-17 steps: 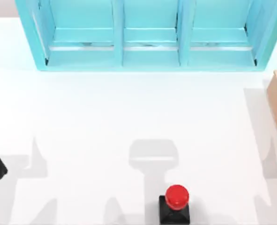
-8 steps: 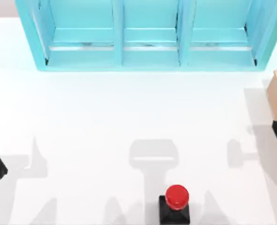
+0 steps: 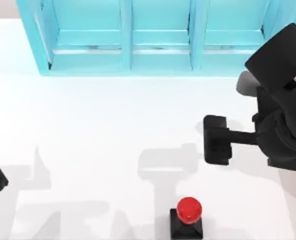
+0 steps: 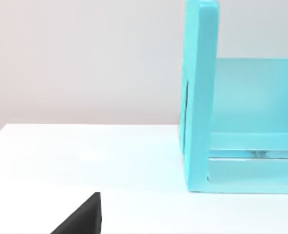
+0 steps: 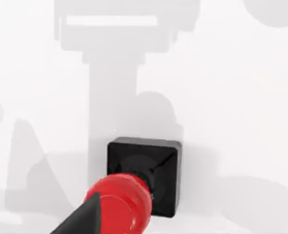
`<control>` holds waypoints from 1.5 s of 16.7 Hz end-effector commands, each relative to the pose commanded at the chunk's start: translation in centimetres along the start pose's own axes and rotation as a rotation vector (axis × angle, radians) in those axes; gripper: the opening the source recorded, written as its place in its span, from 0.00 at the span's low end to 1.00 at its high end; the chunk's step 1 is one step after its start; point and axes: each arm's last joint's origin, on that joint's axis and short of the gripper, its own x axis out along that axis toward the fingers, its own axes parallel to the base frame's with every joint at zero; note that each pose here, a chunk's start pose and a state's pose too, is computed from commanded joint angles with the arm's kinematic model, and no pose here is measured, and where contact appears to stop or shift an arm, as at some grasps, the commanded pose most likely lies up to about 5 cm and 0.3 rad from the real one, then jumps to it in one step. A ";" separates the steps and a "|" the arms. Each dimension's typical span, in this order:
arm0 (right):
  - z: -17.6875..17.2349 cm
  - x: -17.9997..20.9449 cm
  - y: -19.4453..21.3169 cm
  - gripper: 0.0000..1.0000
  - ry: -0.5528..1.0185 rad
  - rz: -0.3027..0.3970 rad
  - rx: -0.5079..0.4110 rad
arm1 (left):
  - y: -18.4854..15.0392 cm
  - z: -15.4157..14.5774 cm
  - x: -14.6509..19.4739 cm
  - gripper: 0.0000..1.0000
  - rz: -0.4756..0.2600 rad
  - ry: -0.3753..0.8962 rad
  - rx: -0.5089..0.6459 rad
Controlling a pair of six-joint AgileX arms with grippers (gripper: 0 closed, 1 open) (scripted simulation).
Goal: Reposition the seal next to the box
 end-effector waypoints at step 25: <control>-3.2 13.2 7.3 1.00 0.263 -0.233 0.005 | 0.0 0.0 0.0 1.00 0.000 0.000 0.000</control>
